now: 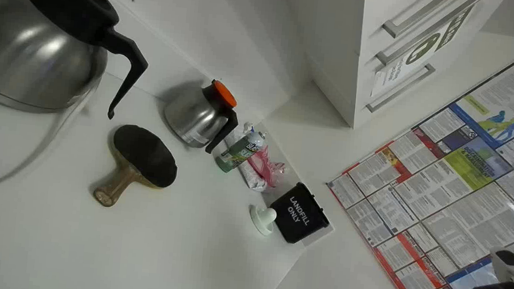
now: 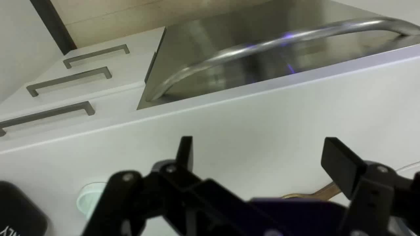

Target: Open the topmost drawer on the right then place the white object on the counter inside the drawer

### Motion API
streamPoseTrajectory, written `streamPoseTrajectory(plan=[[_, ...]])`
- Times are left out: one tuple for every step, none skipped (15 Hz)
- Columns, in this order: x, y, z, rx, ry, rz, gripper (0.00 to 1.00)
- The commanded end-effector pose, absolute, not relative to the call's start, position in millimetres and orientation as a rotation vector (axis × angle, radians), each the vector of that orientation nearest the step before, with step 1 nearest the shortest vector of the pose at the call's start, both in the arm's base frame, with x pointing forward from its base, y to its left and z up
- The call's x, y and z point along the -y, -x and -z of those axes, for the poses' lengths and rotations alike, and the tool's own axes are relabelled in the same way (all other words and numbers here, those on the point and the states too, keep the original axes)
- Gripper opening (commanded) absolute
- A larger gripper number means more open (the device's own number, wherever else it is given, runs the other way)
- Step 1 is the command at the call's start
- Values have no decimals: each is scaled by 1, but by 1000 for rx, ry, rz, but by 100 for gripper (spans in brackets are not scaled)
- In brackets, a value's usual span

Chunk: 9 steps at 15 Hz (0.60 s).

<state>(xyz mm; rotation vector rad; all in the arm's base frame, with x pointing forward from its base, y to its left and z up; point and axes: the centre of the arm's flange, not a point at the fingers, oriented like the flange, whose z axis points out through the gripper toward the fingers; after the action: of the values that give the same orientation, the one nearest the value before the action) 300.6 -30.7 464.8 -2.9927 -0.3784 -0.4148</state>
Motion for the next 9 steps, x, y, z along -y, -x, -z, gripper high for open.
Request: streamPoseTrajectory(plan=[[30, -300, -459, 380, 2993, 395, 100], [29, -299, -454, 381, 2993, 377, 100], [29, -299, -452, 381, 2994, 367, 100], [29, -299, -451, 381, 2994, 363, 100], [29, -299, -450, 381, 2994, 361, 100], [29, -300, -450, 381, 2995, 359, 100], [29, -300, -450, 381, 2995, 359, 100], [30, -302, -451, 377, 2998, 369, 100], [33, -305, -454, 357, 2998, 389, 100]])
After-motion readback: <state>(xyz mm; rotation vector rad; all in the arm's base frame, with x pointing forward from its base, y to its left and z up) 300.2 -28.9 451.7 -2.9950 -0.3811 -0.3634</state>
